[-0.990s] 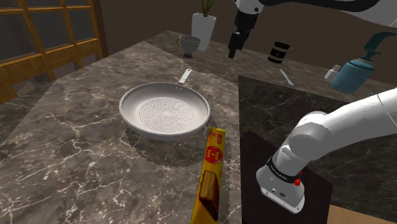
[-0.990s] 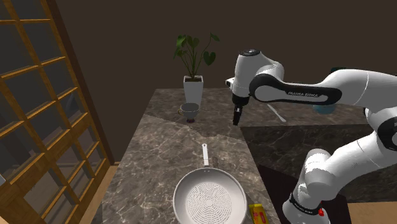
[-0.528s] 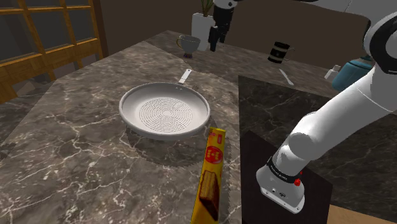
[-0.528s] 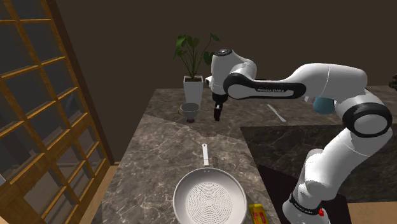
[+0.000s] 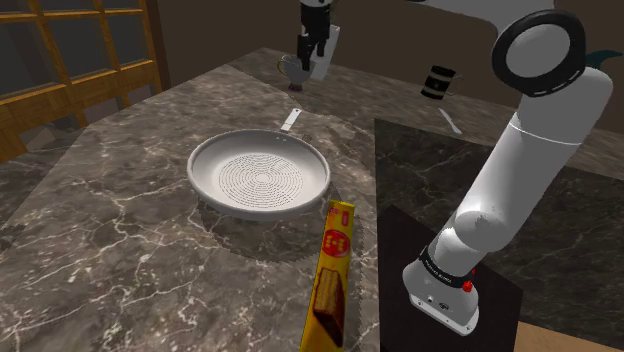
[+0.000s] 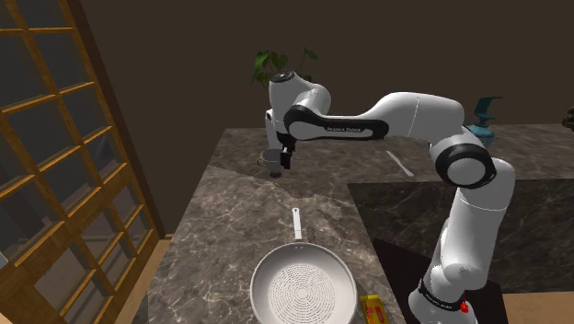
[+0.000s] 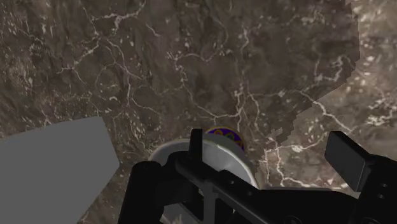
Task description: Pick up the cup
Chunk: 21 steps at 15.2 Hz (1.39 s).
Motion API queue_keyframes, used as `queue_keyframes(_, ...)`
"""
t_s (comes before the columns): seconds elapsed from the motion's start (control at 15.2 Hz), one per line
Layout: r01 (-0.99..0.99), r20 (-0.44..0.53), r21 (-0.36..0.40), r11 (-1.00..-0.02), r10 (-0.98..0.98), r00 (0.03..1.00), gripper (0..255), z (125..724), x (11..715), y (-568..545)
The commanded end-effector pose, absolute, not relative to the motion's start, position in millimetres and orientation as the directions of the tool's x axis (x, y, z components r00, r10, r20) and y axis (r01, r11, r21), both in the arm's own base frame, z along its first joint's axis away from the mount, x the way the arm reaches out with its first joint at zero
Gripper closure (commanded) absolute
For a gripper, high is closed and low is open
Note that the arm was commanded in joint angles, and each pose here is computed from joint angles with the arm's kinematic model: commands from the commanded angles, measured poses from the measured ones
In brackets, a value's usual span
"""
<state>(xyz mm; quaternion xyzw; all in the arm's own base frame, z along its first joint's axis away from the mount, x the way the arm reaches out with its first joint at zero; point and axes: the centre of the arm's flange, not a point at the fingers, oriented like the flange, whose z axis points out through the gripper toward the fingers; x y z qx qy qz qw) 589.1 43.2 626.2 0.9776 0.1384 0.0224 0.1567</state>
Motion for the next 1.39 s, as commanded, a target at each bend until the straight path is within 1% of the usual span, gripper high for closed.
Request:
queue_keyframes(0.0,0.272,-0.007,0.326,-0.905,0.286,0.958,0,625.1,613.5,51.5)
queue_keyframes(0.26,0.288,-0.02,0.347,-0.893,0.299,0.954,0,621.8,658.1,60.4)
queue_keyframes(0.73,0.288,-0.02,0.347,-0.893,0.299,0.954,0,581.8,658.1,60.4)
queue_keyframes(0.86,0.288,-0.02,0.347,-0.893,0.299,0.954,0,581.8,658.1,60.4)
queue_keyframes(0.92,0.288,-0.02,0.347,-0.893,0.299,0.954,255,581.4,658.7,60.3)
queue_keyframes(1.32,0.288,-0.02,0.347,-0.893,0.299,0.954,255,581.5,658.7,60.2)
